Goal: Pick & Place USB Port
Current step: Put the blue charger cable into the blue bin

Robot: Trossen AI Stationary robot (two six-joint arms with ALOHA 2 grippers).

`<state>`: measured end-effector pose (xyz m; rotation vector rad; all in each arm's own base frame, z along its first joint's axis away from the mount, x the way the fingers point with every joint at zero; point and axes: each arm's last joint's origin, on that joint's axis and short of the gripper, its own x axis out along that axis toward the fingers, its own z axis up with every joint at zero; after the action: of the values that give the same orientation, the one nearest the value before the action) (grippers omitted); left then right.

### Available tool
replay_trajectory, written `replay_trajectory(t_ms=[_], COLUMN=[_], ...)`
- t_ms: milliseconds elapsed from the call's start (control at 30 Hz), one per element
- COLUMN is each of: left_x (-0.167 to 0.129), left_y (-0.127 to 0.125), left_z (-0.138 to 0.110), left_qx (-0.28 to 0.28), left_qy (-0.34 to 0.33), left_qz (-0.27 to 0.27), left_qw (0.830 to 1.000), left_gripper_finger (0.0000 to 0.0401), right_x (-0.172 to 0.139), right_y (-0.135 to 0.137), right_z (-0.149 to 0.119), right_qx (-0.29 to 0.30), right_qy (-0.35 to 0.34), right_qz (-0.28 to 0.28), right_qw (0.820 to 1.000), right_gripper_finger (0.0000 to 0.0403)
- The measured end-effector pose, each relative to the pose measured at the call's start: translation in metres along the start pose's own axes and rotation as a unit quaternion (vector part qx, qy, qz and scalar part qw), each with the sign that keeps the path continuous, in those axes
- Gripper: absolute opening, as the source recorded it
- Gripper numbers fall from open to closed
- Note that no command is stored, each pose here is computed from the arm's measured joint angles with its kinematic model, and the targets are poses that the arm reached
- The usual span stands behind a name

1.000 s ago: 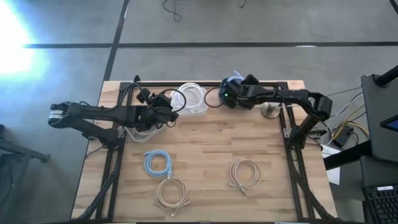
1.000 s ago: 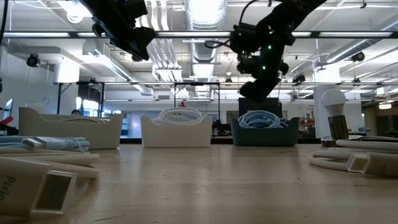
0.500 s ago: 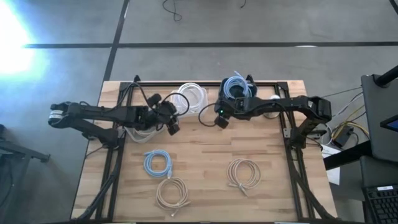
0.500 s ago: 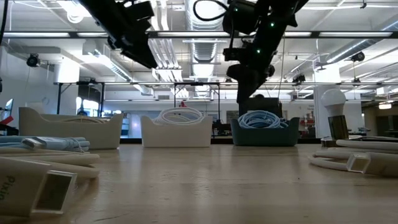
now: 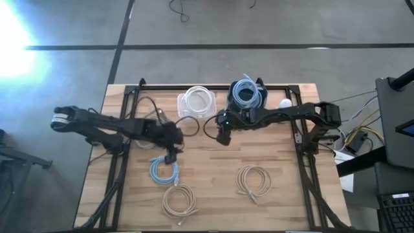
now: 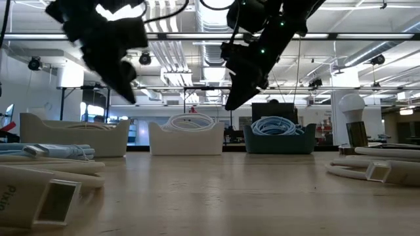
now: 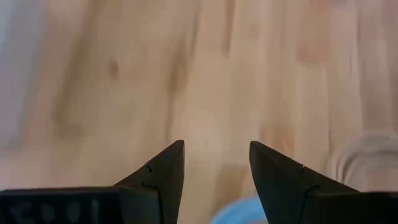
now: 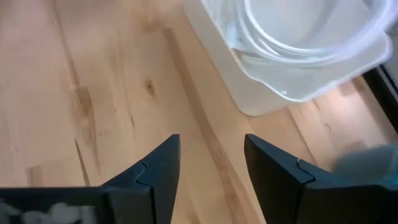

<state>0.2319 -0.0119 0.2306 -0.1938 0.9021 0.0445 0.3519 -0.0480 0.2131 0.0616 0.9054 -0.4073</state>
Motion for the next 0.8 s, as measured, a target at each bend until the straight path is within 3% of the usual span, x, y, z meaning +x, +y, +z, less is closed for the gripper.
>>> replay_trajectory(t_ms=[467,800], left_x=[0.032,0.049], left_y=[-0.008,-0.001], left_z=[-0.078,-0.099], left_qx=[0.001,-0.026], left_qy=[0.118,0.052], left_qz=[-0.001,0.001], left_qw=[0.993,0.998], left_gripper_finger=[0.0177,0.0173], right_x=[0.006,0.007], right_y=[0.002,0.002], right_z=[0.001,0.001], right_qx=[-0.016,-0.016], right_qy=[-0.007,-0.006], right_qz=[0.002,0.002], right_qw=[1.0,1.0], right_gripper_finger=[0.0208,0.0208])
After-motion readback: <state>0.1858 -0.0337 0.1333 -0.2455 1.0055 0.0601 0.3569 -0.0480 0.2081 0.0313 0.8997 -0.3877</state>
